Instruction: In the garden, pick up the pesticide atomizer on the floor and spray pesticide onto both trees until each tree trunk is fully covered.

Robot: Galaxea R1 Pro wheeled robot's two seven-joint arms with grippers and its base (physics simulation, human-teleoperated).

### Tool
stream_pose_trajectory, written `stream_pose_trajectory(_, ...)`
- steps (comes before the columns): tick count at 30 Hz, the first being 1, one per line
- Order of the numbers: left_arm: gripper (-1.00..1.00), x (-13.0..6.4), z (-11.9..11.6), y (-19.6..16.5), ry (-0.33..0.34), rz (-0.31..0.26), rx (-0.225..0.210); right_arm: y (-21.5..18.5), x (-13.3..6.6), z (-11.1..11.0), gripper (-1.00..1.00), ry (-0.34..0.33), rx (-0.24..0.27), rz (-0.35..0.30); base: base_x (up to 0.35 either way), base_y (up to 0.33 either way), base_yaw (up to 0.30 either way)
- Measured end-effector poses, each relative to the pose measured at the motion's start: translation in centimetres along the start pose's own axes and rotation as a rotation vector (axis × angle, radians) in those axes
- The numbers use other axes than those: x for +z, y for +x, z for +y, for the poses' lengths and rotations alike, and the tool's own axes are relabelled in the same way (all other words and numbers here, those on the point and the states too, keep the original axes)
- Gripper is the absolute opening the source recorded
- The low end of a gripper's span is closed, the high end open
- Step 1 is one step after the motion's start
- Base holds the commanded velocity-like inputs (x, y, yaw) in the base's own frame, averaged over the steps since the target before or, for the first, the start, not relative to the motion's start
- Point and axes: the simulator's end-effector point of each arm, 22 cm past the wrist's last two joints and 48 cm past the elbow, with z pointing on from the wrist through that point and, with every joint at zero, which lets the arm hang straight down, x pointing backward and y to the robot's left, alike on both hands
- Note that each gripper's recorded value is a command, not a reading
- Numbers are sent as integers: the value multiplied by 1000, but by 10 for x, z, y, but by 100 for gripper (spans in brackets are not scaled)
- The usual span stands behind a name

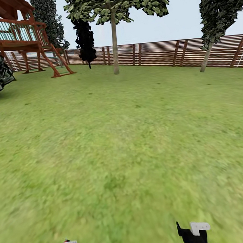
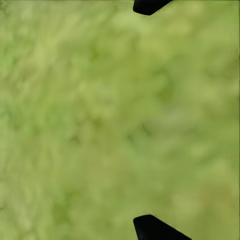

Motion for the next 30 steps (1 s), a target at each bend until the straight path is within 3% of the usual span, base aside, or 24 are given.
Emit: stream_pose_trajectory(30, -100, 0, -1, 0, 2, 0, 0, -1, 0, -1, 100, 2, 1, -2, 339, 0, 0)
